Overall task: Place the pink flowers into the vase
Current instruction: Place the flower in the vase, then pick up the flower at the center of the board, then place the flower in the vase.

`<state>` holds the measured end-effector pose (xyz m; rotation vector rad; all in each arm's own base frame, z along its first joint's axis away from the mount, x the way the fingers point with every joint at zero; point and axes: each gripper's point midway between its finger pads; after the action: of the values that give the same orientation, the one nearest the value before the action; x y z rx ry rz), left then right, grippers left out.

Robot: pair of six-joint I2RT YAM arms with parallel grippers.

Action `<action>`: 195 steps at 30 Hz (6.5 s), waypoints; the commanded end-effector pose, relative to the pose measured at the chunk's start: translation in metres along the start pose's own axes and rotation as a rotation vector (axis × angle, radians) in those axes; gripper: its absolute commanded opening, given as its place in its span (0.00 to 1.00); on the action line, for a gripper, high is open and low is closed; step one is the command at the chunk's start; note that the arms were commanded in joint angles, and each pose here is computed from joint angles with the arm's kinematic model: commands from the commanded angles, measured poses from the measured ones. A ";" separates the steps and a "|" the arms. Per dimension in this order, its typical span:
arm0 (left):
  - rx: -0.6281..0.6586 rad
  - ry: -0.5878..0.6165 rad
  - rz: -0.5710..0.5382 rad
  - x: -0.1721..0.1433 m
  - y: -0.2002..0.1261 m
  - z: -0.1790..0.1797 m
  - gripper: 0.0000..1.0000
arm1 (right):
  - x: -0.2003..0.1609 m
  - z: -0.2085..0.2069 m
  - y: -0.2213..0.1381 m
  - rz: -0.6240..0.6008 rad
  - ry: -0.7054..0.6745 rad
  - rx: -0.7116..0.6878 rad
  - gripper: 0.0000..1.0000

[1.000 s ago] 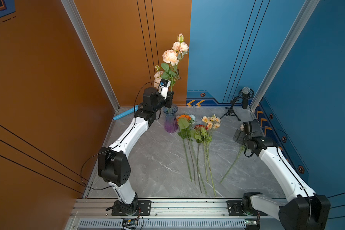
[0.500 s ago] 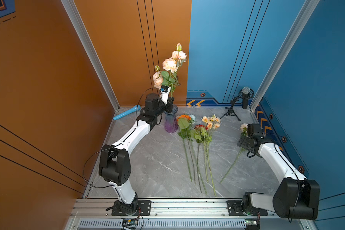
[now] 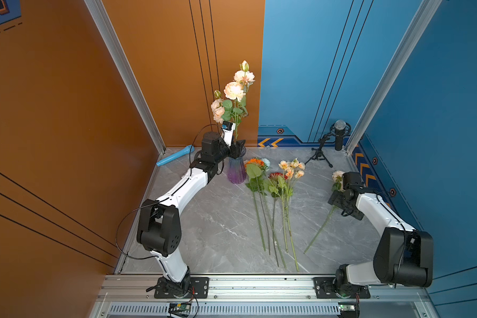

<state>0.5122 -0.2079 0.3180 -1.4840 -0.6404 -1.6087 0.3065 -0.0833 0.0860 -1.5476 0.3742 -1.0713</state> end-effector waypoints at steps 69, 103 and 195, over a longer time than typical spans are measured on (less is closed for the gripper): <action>-0.198 0.018 -0.180 0.081 -0.066 -0.101 1.00 | 0.062 0.063 -0.123 -0.256 -0.228 0.473 0.00; -0.998 -0.065 -0.288 0.070 -0.047 -0.255 0.82 | -0.029 0.137 -0.311 -0.395 -0.615 1.569 0.00; -0.840 -0.267 -0.391 0.089 0.016 -0.193 0.00 | -0.026 0.140 -0.331 -0.596 -0.525 1.469 1.00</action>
<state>0.4040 -0.4079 0.3492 -2.3209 -0.3149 -2.1569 0.3023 0.1260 0.3860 -0.4273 -1.1022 -0.8753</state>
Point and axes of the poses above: each gripper's point midway between its finger pads, its own y axis out along the fingers, its own z axis along the line the jaws close on, x = y × z, and after that the axes turned 15 degrees about y, right-handed
